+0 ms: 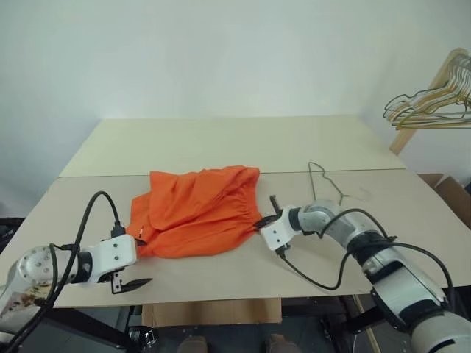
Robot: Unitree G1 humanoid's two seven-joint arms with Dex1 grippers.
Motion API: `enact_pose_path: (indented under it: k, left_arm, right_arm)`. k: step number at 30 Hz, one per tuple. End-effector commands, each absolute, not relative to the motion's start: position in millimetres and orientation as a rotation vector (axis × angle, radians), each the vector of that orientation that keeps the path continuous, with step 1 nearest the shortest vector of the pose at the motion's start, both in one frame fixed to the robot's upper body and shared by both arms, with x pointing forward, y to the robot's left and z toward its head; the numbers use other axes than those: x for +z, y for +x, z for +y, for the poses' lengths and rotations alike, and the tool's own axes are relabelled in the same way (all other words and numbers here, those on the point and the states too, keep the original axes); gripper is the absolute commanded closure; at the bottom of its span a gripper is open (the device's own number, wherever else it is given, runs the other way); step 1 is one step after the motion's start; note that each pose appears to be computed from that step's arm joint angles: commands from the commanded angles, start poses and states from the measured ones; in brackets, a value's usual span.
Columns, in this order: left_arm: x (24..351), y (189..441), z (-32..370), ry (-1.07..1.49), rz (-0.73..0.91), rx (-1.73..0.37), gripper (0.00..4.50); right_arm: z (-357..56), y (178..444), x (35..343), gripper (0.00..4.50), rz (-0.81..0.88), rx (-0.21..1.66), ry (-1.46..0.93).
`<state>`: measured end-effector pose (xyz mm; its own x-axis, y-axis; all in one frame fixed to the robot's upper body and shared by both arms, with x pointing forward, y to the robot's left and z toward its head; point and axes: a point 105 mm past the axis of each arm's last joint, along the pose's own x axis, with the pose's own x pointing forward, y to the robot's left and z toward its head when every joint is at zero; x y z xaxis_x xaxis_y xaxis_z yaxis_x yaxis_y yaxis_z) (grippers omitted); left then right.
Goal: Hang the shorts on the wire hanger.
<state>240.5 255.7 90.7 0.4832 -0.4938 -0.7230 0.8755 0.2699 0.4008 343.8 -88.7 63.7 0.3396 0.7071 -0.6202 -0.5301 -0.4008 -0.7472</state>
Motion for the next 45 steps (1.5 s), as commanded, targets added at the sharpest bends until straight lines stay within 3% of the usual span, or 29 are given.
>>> enact_pose_path:
  k: [1, 9, 16, 21, 29, 34, 44, 45]
  left_arm:
    - [88, 250, 269, 0.931, 0.519, -0.981, 0.00]
    - [75, 276, 269, 0.903, 0.461, -1.021, 0.00]
    - [81, 269, 249, 0.789, 0.409, -1.174, 0.00]
    - [79, 258, 253, 0.818, 0.477, -1.237, 0.00]
    - [72, 270, 249, 0.932, 0.419, -1.155, 0.00]
    - [70, 267, 246, 0.925, 0.416, -1.176, 1.06]
    - [65, 269, 262, 0.989, 0.446, -1.123, 4.32]
    - [64, 269, 262, 0.986, 0.446, -1.126, 4.47]
  right_arm:
    - [-93, 343, 91, 4.49, -0.223, 1.288, -1.438]
    - [-98, 336, 99, 4.49, -0.200, 1.226, -1.413]
    - [-96, 336, 101, 4.49, -0.196, 1.200, -1.397]
    - [-94, 337, 101, 4.49, -0.195, 1.189, -1.395]
    - [-89, 340, 101, 4.49, -0.205, 1.181, -1.387]
    - [-89, 341, 102, 4.50, -0.206, 1.178, -1.384]
    - [-91, 339, 101, 4.50, -0.193, 1.182, -1.375]
    - [-91, 339, 101, 4.50, -0.192, 1.181, -1.372]
